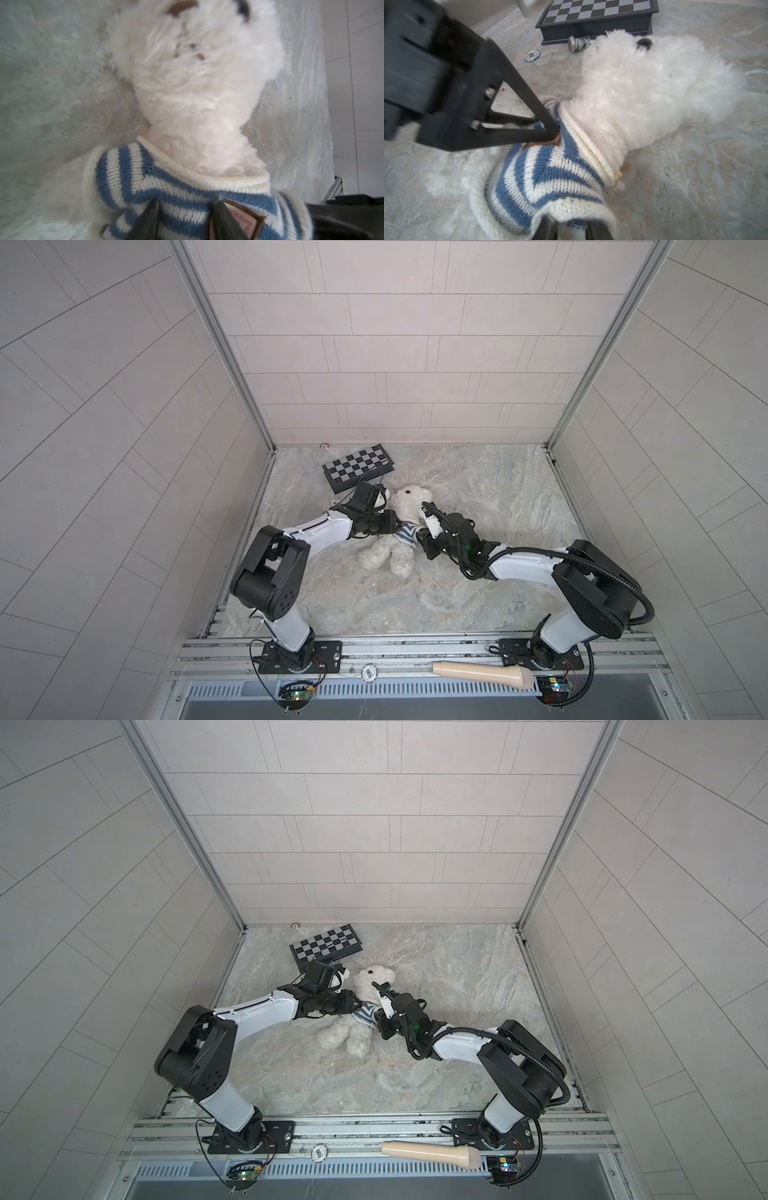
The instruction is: Dress the teddy bear
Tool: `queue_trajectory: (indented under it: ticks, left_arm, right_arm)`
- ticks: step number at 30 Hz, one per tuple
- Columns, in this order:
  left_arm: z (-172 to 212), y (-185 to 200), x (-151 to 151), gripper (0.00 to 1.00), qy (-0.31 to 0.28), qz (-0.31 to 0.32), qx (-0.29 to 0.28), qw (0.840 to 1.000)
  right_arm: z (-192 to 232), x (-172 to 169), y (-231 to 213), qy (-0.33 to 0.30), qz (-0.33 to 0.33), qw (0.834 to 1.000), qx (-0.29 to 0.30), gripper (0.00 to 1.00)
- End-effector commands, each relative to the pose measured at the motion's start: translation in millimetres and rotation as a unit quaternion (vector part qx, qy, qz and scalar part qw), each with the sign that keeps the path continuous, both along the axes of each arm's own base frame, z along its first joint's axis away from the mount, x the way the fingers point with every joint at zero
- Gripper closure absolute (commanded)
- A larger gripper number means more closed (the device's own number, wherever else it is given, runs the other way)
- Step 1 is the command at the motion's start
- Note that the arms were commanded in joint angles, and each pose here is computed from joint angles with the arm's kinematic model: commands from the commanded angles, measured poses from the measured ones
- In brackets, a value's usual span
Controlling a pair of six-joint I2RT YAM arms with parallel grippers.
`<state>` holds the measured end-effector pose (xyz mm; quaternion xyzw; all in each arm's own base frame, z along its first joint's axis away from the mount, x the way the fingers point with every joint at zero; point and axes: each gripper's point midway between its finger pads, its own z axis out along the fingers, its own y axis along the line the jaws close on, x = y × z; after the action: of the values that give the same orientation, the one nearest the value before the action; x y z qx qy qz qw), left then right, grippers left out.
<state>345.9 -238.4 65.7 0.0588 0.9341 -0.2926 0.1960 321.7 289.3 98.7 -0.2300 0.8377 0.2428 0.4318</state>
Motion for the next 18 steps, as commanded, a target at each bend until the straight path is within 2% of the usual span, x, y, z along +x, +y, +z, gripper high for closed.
queue_trajectory:
  ticks: [1,4,12,14,16,18]
  left_arm:
    - [-17.5,4.1,-5.6,0.66,0.007,-0.009,0.016,1.0]
    - [-25.2,7.3,-12.0,0.7,0.011,-0.013,0.021,1.0]
    - [-31.9,4.2,-19.6,0.73,0.013,-0.019,0.018,1.0]
    - [-32.1,1.7,-20.3,0.74,0.013,-0.022,0.017,1.0]
    - [-31.5,0.0,-20.2,0.75,0.012,-0.024,0.014,1.0]
    - [-31.5,-1.8,-21.4,0.75,0.011,-0.027,0.014,0.999]
  right_arm:
    - [16.1,10.6,9.0,-0.026,0.005,1.0,0.011,0.72]
    - [16.8,14.3,10.5,-0.029,0.005,1.0,0.006,0.69]
    - [2.1,20.7,15.3,-0.02,0.009,1.0,-0.007,0.69]
    - [-2.3,23.3,15.5,-0.018,0.008,1.0,-0.01,0.74]
    - [-5.7,25.8,15.6,-0.016,0.007,1.0,-0.01,0.83]
    - [-6.7,27.3,16.9,-0.016,0.007,1.0,-0.011,0.83]
